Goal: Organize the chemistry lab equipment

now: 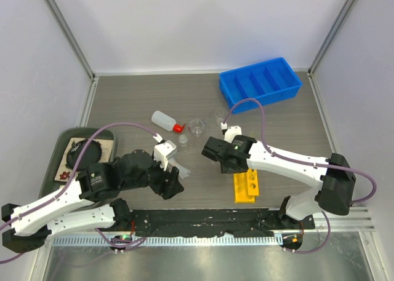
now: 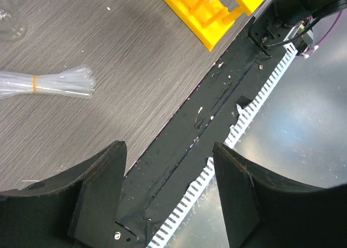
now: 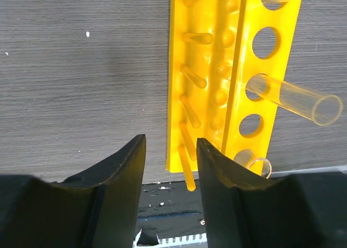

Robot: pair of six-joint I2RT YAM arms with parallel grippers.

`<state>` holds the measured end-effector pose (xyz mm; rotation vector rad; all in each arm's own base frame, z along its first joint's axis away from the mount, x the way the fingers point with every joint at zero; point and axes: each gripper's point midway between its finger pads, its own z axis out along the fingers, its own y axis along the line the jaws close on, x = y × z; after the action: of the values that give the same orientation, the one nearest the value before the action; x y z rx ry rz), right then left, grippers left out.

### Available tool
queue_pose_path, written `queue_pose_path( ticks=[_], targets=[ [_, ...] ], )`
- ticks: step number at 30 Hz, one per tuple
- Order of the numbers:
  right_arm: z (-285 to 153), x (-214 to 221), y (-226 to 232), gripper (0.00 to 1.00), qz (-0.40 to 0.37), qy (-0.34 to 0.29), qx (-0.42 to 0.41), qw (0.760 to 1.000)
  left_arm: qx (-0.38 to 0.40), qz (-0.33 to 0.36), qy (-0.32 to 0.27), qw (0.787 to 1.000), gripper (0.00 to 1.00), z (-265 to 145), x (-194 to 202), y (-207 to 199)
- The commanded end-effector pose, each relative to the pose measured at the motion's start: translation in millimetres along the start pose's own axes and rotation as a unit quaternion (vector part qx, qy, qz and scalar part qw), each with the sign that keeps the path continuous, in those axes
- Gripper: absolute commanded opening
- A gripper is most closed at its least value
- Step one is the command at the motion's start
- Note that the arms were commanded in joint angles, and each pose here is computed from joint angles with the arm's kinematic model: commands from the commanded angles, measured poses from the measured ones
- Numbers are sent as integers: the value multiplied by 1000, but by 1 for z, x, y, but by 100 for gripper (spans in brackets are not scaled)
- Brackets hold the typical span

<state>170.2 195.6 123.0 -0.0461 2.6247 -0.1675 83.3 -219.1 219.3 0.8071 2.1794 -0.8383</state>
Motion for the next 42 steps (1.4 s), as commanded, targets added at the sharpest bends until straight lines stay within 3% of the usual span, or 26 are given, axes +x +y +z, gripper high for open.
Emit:
queue_pose_path(
  ticks=[1,23,42],
  targets=[
    [10,-2,4,47,-5,-15,4,1000,7,-7,-17,1000,68,-8,-10,-4],
    [40,14,-19,41,-19,-14,65,998,1,-5,-5,1000,68,-1,-4,-1],
    [61,15,-24,23,-12,-4,67,998,-6,-3,3,1000,68,2,-4,0]
  ],
)
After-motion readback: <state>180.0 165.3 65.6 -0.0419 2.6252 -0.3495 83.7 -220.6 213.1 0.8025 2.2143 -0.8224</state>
